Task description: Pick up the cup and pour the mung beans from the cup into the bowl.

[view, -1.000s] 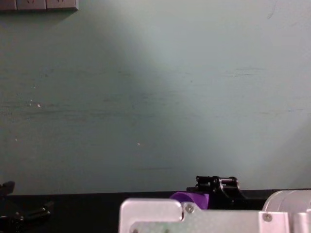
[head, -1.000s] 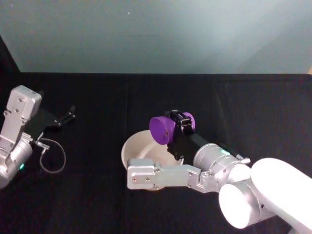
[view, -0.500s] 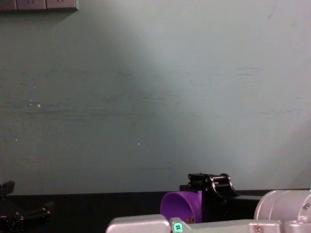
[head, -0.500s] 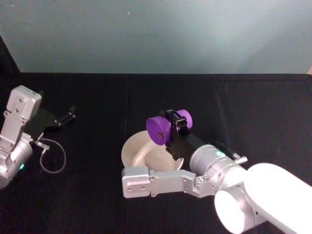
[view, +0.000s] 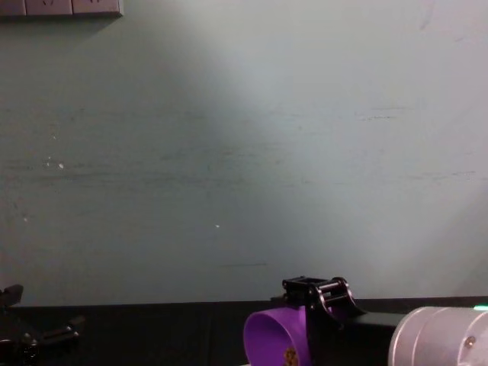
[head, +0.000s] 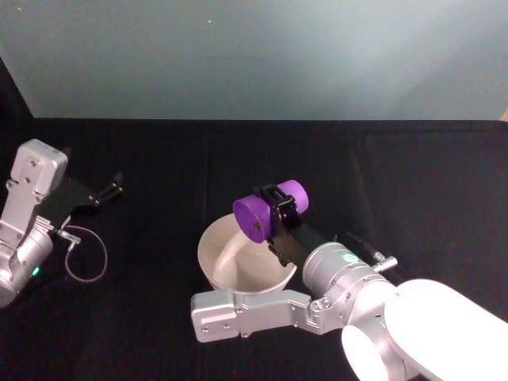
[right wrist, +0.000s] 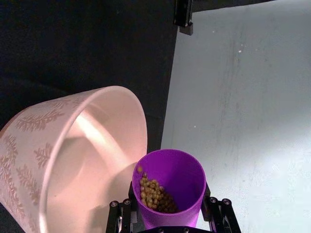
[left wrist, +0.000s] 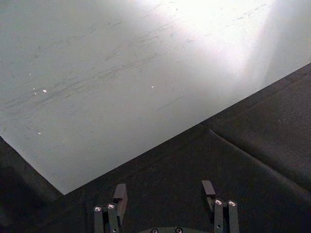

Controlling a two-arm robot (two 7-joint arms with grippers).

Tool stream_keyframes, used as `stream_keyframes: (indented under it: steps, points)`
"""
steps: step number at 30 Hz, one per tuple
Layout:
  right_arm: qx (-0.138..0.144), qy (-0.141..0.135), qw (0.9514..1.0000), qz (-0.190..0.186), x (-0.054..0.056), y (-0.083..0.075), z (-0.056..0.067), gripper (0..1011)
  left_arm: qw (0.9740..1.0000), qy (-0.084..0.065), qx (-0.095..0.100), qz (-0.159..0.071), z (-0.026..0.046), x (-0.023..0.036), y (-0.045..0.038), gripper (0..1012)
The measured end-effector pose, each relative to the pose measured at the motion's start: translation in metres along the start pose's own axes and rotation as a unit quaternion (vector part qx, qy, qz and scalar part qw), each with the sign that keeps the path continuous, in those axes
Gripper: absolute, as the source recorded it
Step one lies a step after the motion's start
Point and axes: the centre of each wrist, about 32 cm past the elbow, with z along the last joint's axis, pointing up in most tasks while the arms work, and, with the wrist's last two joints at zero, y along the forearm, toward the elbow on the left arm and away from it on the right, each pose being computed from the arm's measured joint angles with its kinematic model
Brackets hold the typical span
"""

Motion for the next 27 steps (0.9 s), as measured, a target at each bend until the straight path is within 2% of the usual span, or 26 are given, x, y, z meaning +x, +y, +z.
stream_keyframes:
  steps: [16, 27]
  points:
    - [-0.012, -0.049, 0.9987, -0.002, -0.003, -0.001, 0.010, 721, 1.0000, 0.000, 0.000, 0.000, 0.0000, 0.0000, 0.0000, 1000]
    - [-0.013, -0.051, 0.9986, 0.000, -0.004, -0.001, 0.011, 721, 1.0000, 0.000, 0.000, 0.000, 0.0000, 0.0000, 0.0000, 1000]
